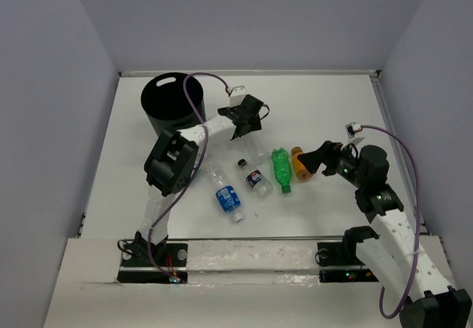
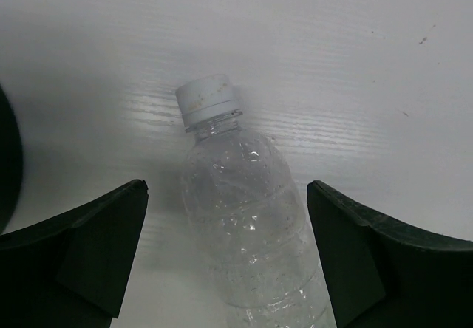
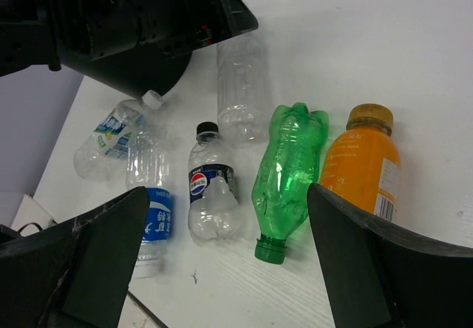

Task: Put the plastic bottles in the bin

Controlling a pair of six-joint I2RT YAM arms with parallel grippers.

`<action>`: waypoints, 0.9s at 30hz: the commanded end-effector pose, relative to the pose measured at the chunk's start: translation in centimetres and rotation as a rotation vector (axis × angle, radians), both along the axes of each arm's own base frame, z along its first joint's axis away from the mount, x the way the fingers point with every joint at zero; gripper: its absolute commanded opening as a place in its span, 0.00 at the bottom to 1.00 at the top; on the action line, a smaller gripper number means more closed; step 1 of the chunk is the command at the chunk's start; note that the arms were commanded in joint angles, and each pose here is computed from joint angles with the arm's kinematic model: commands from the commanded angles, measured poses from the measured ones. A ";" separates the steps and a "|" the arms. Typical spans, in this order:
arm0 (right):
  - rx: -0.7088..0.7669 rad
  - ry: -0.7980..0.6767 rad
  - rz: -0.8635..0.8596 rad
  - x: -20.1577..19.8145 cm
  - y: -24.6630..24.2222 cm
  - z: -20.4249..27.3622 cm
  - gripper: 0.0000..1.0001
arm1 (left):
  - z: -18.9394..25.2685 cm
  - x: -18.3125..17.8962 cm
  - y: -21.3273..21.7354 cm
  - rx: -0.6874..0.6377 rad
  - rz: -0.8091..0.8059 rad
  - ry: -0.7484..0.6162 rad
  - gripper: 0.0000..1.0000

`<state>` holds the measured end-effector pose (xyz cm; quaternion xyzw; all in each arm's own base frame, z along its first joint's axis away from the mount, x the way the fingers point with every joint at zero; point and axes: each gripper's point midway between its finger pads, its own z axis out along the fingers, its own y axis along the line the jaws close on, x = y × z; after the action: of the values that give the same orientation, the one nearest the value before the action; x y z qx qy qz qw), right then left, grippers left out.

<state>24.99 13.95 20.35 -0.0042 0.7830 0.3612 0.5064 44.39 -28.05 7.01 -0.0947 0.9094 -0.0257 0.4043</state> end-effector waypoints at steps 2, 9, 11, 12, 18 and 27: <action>0.041 -0.045 0.102 -0.6 1.7 1.2 0.92 | 1.6 2.0 -2.3 -0.130 -0.027 -0.033 0.98; 0.042 -0.053 0.093 -0.2 1.7 1.0 0.92 | 0.0 2.5 -3.0 -0.176 -0.036 -0.009 0.88; 0.043 -0.052 0.095 -0.2 1.7 1.0 0.92 | 0.1 3.0 -3.3 -0.208 -0.038 -0.021 0.77; 0.047 -0.053 0.112 -0.4 1.9 1.0 0.91 | 0.0 3.0 -3.4 -0.221 -0.040 -0.021 0.75; 0.059 -0.061 0.144 -0.9 2.5 1.2 0.91 | 2.6 4.0 -4.6 -0.337 -0.061 -0.075 0.54; 0.050 -0.064 0.118 -0.5 2.2 1.2 0.91 | 20.4 4.9 -6.3 -0.514 -0.202 -0.372 0.49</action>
<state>24.22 15.89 20.31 -0.0386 0.7732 0.4049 0.4865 48.01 -33.18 8.36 -0.1082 0.8911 -0.1949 0.3953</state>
